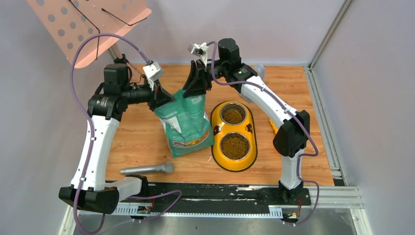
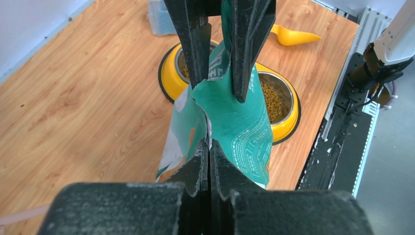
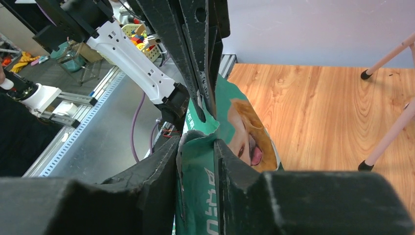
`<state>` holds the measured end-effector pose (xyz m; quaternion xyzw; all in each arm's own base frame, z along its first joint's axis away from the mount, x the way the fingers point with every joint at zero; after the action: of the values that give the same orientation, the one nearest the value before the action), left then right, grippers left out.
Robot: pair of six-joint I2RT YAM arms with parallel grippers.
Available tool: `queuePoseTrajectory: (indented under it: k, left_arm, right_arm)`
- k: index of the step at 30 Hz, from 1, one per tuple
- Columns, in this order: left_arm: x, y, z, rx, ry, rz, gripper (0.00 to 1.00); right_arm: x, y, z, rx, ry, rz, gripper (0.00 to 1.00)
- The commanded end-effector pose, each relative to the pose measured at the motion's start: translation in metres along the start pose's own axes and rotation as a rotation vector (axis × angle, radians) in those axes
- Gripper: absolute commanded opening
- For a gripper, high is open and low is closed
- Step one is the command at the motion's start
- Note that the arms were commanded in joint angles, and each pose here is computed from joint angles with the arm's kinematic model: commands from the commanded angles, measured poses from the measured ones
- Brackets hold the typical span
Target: Serve the pet food
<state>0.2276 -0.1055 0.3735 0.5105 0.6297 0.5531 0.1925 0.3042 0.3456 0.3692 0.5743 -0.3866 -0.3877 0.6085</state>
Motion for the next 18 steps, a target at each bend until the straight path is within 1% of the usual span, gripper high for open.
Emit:
queuePoseTrajectory:
  k: [1, 2, 5, 8, 13, 14, 16, 17, 18]
  left_arm:
    - [0.002, 0.015, -0.011, -0.069, -0.036, -0.033, 0.0]
    - [0.003, 0.015, -0.011, -0.072, -0.035, -0.036, 0.0]
    - [0.004, 0.016, -0.011, -0.084, -0.024, -0.034, 0.0]
    - [0.01, 0.019, -0.014, -0.11, 0.0, -0.024, 0.0]
    - [0.023, 0.025, -0.021, -0.188, 0.044, -0.019, 0.0]
    - [0.024, 0.024, -0.022, -0.195, 0.05, -0.015, 0.0]
    - [0.026, 0.025, -0.024, -0.205, 0.048, -0.021, 0.0]
    - [0.027, 0.026, -0.025, -0.205, 0.046, -0.024, 0.0]
    - [0.027, 0.026, -0.027, -0.202, 0.037, -0.028, 0.0]
  right_arm:
    - [-0.023, 0.004, -0.003, 0.054, -0.015, 0.002, 0.26]
    - [-0.023, 0.004, -0.003, 0.053, -0.018, 0.003, 0.24]
    - [-0.018, 0.006, -0.001, 0.063, -0.044, 0.015, 0.14]
    - [-0.001, 0.013, 0.003, 0.064, -0.078, 0.016, 0.0]
    - [0.032, 0.02, 0.003, 0.084, -0.181, 0.057, 0.0]
    - [0.037, 0.016, 0.005, 0.075, -0.196, 0.083, 0.0]
    - [0.044, 0.01, 0.004, 0.121, -0.256, 0.143, 0.0]
    - [0.047, 0.005, 0.003, 0.132, -0.289, 0.172, 0.06]
    - [0.051, 0.002, 0.002, 0.138, -0.315, 0.191, 0.18]
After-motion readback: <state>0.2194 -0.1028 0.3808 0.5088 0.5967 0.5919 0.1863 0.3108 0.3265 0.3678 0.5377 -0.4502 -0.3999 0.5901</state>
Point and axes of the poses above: each gripper's point midway between its finger pads, its own x axis back along the fingers, its own z axis along the line the jaws close on, y = z × x, the point moved 7 cm from there along x, back along the fingers, and after that the axes turned 14 degrees about x, right-handed, at the moved point
